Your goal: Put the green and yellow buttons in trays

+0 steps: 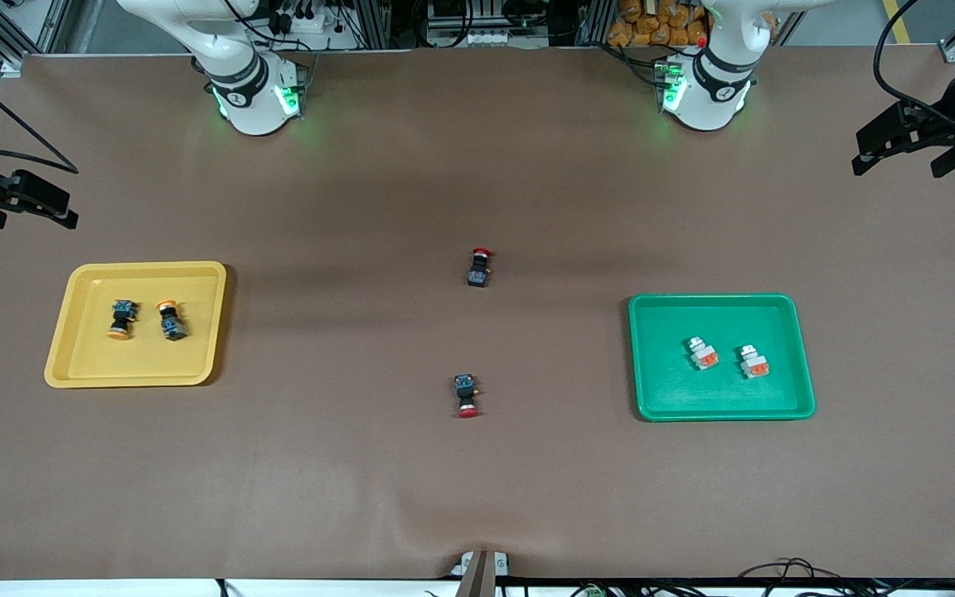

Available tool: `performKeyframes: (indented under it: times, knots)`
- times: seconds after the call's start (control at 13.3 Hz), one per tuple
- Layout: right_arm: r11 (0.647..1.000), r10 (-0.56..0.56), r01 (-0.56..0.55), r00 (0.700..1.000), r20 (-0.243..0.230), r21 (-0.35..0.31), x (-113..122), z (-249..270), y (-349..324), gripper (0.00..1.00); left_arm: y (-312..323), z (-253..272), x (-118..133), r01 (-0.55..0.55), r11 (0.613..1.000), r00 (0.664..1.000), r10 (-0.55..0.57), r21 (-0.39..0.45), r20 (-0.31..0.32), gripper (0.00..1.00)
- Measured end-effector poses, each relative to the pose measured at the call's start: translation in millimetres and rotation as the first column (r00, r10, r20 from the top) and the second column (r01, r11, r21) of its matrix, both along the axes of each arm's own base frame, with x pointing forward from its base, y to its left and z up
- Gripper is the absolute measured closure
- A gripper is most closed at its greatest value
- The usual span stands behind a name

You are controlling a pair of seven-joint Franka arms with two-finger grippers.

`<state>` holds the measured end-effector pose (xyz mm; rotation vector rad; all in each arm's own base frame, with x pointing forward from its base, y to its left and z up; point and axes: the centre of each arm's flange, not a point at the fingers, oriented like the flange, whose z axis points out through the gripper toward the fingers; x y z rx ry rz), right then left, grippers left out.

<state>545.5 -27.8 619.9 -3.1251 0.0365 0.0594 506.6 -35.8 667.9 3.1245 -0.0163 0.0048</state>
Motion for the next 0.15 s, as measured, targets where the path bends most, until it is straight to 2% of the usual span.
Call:
performKeyframes:
  times: [0.15]
  knots:
    - [1.000, 0.003, -0.003, 1.000, 0.002, 0.000, 0.3, 0.1, 1.8, 0.00, 0.5, 3.1, -0.1, -0.019, 1.000, 1.000, 0.019, -0.001, 0.006, 0.00]
